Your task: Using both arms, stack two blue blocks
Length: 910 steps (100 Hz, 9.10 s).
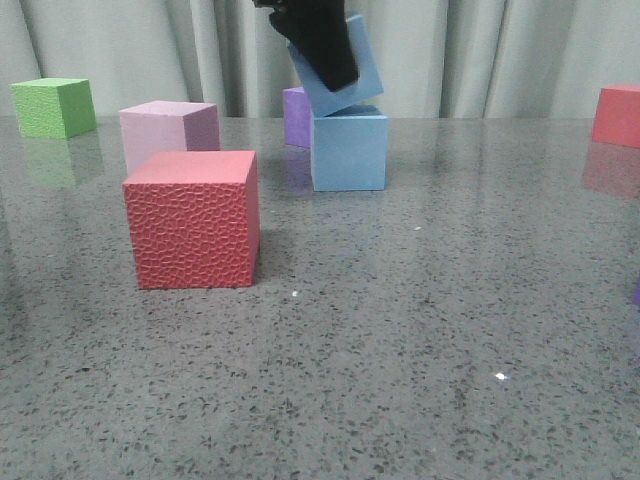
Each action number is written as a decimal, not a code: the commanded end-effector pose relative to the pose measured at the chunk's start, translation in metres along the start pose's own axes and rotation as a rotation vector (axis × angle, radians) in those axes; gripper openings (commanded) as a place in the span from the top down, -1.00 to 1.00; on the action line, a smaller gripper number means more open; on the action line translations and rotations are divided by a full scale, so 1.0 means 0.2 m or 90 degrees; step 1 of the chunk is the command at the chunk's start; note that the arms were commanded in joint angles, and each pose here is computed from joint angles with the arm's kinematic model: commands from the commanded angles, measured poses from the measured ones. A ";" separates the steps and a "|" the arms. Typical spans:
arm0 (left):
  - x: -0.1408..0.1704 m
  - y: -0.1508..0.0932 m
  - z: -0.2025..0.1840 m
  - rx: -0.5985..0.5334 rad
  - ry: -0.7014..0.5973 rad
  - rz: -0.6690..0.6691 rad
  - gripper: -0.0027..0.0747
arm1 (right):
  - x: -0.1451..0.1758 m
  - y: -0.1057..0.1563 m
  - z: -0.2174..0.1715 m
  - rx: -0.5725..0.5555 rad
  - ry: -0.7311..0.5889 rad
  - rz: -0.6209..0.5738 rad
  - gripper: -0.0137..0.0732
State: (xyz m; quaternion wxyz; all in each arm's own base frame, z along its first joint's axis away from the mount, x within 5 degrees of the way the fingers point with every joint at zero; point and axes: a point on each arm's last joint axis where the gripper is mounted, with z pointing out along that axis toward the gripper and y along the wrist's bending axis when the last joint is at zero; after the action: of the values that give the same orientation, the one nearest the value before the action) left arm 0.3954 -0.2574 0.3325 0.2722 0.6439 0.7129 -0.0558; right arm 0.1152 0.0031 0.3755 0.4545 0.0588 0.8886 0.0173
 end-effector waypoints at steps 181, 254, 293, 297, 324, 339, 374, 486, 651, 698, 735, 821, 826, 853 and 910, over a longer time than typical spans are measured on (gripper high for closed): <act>-0.02 0.00 -0.77 -0.213 -0.078 -0.228 -0.70 | -0.06 0.00 -0.03 -0.007 -0.060 -0.008 -0.65; 0.29 0.07 -1.20 -0.333 -0.133 -0.468 -0.67 | -0.05 0.00 -0.03 -0.006 -0.056 -0.008 -0.65; 0.37 -0.08 -1.25 -0.359 -0.108 -0.488 -0.67 | -0.05 0.00 -0.03 -0.006 -0.056 -0.008 -0.65; 0.39 -0.09 -1.24 -0.368 -0.102 -0.490 -0.67 | -0.05 0.00 -0.03 -0.006 -0.055 -0.008 -0.65; 0.51 -0.31 -1.23 -0.393 -0.139 -0.524 -0.67 | -0.05 0.00 -0.03 -0.005 -0.052 -0.008 -0.65; 0.59 -0.45 -1.20 -0.405 -0.163 -0.547 -0.67 | -0.05 0.00 -0.03 -0.005 -0.052 -0.008 -0.65; 0.82 -0.83 -1.13 -0.429 -0.198 -0.594 -0.67 | -0.05 0.00 -0.03 -0.005 -0.052 -0.008 -0.65; 1.06 -1.16 -1.08 -0.494 -0.213 -0.659 -0.16 | 0.01 -0.01 -0.04 -0.014 -0.090 -0.025 0.21; 1.06 -1.15 -1.07 -0.503 -0.230 -0.646 0.98 | 0.01 -0.01 -0.04 -0.014 -0.089 -0.025 0.97; 1.16 -1.32 -0.83 -0.551 -0.468 -0.520 0.98 | 0.01 -0.01 -0.04 -0.014 -0.088 -0.025 0.97; 1.37 -1.44 -0.66 -0.632 -0.490 -0.633 0.98 | 0.01 -0.01 -0.04 -0.014 -0.088 -0.025 0.97; 1.48 -1.58 -0.53 -0.687 -0.512 -0.594 0.98 | 0.01 -0.01 -0.04 -0.014 -0.089 -0.025 0.97; 1.48 -1.58 -0.53 -0.687 -0.512 -0.594 0.98 | 0.01 -0.01 -0.04 -0.014 -0.089 -0.025 0.97; 1.48 -1.58 -0.53 -0.687 -0.514 -0.593 0.98 | 0.01 -0.01 -0.04 -0.014 -0.089 -0.025 0.97; 1.48 -1.58 -0.53 -0.687 -0.513 -0.594 0.98 | 0.01 -0.01 -0.04 -0.014 -0.089 -0.025 0.97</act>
State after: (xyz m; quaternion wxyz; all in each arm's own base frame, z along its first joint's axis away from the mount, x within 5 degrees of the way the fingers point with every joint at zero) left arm 0.0562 -0.0014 0.2052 0.7064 -0.0093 0.7070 -0.0335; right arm 0.1053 0.0023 0.3660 0.4750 0.0442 0.8787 0.0155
